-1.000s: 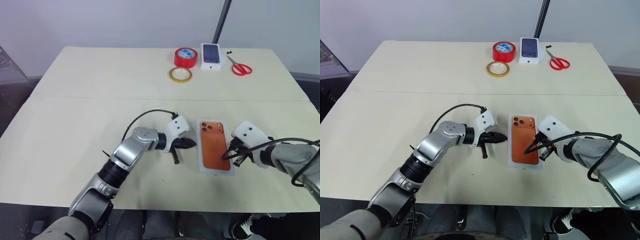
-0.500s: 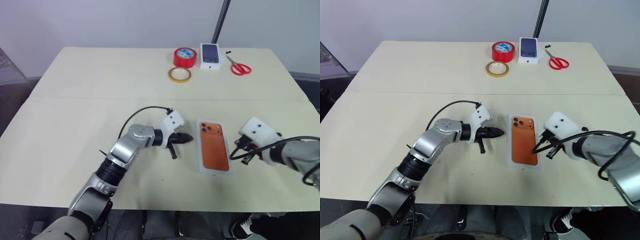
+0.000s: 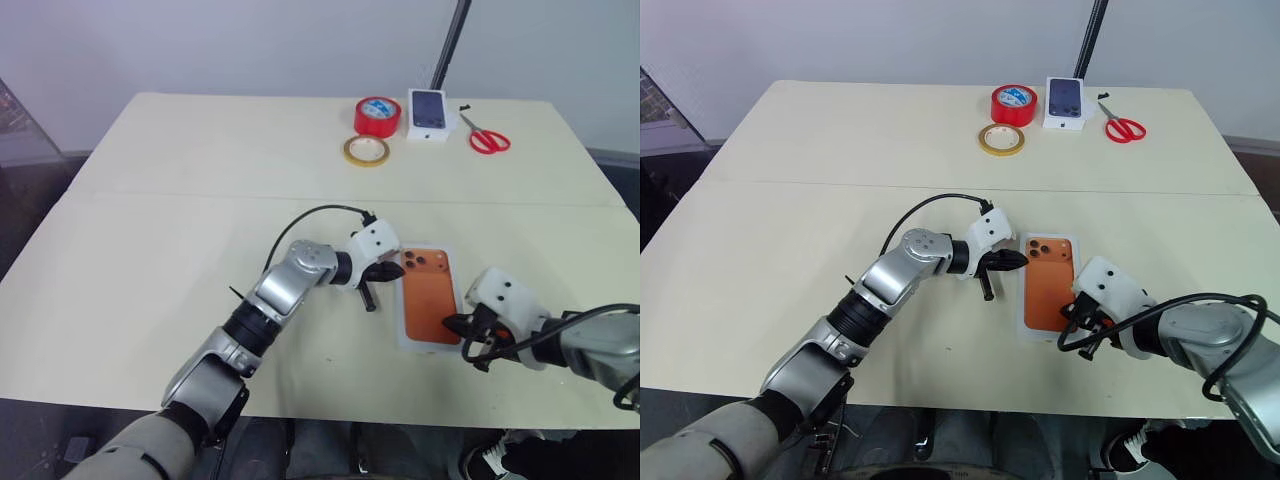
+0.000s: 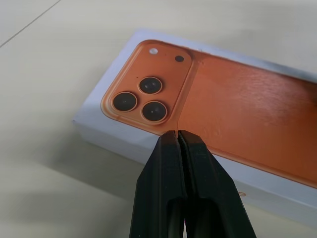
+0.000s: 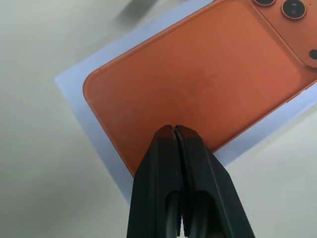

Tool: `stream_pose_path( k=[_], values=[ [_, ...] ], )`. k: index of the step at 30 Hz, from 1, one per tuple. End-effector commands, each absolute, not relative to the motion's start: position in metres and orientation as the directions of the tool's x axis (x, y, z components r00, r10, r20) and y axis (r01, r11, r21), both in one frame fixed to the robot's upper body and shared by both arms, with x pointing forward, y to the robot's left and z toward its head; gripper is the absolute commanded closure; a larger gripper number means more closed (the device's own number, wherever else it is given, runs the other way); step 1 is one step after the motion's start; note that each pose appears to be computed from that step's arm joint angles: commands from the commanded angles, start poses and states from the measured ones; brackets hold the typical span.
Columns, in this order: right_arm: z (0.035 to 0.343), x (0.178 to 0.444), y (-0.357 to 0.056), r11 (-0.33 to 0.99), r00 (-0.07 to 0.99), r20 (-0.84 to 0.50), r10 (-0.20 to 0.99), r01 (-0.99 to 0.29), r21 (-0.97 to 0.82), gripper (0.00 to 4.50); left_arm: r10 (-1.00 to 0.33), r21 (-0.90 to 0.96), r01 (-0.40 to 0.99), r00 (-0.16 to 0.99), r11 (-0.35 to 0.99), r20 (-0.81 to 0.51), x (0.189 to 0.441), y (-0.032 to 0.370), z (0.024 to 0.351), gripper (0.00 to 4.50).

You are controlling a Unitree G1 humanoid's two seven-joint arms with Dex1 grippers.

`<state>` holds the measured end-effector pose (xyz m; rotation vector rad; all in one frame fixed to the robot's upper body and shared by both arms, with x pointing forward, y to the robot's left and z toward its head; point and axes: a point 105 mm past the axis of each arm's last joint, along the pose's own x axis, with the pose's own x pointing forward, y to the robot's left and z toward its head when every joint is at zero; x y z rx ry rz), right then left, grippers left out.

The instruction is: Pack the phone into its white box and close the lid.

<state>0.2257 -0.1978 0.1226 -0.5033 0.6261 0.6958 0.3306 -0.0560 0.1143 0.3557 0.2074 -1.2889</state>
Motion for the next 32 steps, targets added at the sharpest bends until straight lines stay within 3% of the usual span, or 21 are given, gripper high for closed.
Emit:
stream_pose_path(
  k=[1, 8, 18, 24, 32],
  values=[
    [0.140, 0.234, -0.198, 0.680, 0.669, -0.607, 0.429, -0.682, -0.271, 4.43, -0.906, 0.137, 0.944, 0.327, 0.300, -0.268, 0.340, -0.036, 0.135, 4.40],
    [0.181, 0.273, -0.226, 0.807, 0.871, -0.337, 0.358, -0.470, -0.358, 4.43, -0.816, 0.227, 0.817, 0.564, 0.530, -0.128, 0.362, 0.058, 0.170, 4.40],
    [0.184, 0.301, -0.233, 0.869, 0.888, -0.192, 0.417, -0.452, -0.203, 4.43, -0.542, 0.202, 0.553, 0.833, 0.808, -0.111, 0.355, 0.205, 0.171, 4.40],
    [0.178, 0.307, -0.229, 0.856, 0.874, -0.185, 0.449, -0.480, -0.192, 4.43, -0.450, 0.169, 0.463, 0.886, 0.870, -0.108, 0.346, 0.236, 0.165, 4.40],
    [0.177, 0.300, -0.221, 0.829, 0.849, -0.175, 0.498, -0.525, -0.191, 4.43, -0.436, 0.136, 0.448, 0.893, 0.884, -0.109, 0.344, 0.233, 0.159, 4.40]
  ],
)
